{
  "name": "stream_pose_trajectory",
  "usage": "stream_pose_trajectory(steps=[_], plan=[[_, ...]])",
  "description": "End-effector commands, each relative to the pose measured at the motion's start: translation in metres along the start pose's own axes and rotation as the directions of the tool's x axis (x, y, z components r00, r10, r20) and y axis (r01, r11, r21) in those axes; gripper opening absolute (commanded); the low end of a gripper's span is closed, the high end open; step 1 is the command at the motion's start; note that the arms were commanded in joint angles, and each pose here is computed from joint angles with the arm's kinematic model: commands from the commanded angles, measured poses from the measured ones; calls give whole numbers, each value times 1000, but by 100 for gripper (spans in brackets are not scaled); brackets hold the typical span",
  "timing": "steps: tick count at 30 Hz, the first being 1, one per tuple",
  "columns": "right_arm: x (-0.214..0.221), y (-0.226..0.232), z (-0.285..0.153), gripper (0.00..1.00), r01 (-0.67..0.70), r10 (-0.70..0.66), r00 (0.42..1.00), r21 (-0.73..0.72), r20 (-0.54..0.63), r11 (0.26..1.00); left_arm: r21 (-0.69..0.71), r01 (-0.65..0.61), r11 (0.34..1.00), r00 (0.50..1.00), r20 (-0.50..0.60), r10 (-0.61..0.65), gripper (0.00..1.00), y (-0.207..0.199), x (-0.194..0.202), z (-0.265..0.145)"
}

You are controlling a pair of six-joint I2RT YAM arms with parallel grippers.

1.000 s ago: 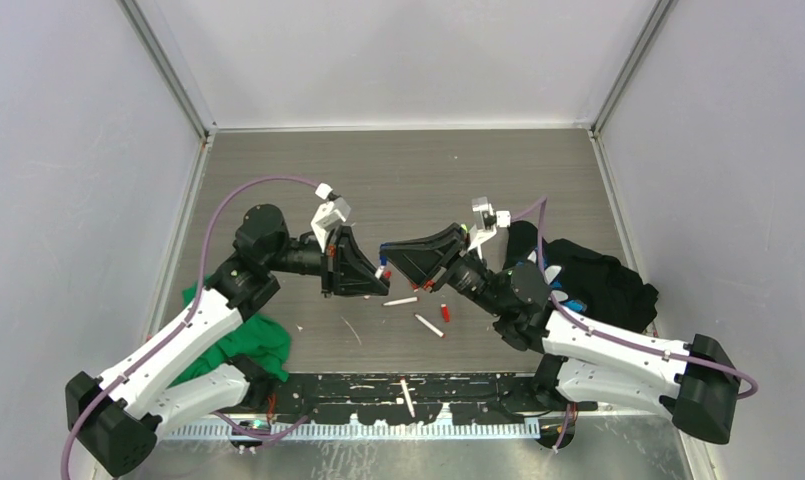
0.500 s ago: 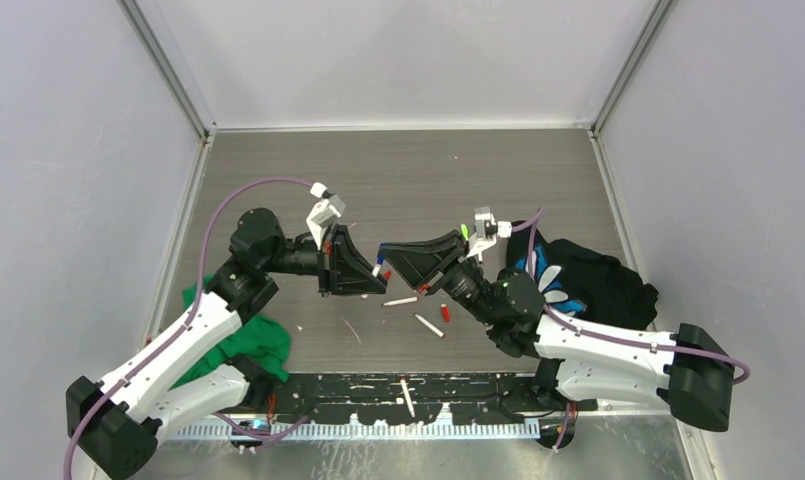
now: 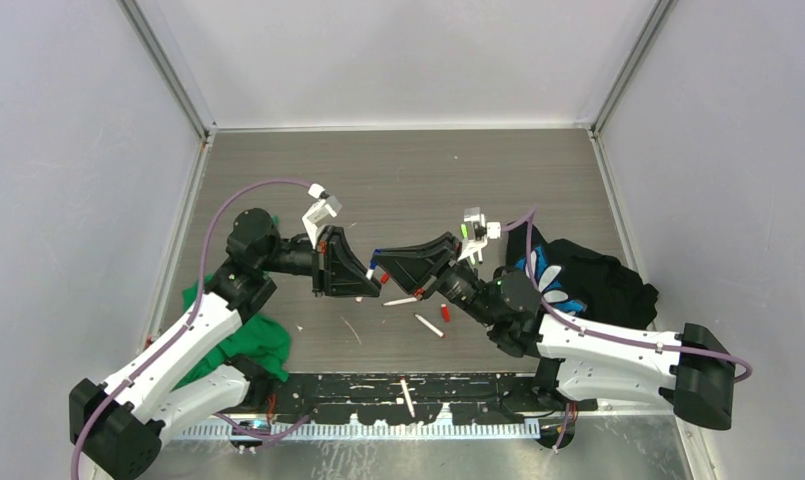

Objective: Insert the pens into the pen caps
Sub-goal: Insert the pen cap onto the pen.

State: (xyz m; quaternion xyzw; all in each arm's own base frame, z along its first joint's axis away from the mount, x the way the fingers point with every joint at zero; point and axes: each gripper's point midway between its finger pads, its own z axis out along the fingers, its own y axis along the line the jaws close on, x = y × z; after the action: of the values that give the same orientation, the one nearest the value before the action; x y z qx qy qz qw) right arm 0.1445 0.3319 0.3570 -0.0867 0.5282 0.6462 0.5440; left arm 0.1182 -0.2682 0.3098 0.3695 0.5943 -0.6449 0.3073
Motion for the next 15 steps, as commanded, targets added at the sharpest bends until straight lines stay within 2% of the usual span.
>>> stream_pose_trajectory(steps=[1, 9, 15], plan=[[96, 4, -28, 1, -55, 39, 902, -25, -429, 998, -54, -189, 980, 971, 136, 195, 0, -2, -46, -2], [128, -5, -55, 1, -107, 110, 830, 38, -547, 994, -72, -217, 974, 964, 140, 225, 0, -4, -46, -4], [175, -5, -91, 1, -124, 115, 735, 35, -669, 992, -62, -234, 970, 960, 143, 240, 0, -9, -46, -5]])
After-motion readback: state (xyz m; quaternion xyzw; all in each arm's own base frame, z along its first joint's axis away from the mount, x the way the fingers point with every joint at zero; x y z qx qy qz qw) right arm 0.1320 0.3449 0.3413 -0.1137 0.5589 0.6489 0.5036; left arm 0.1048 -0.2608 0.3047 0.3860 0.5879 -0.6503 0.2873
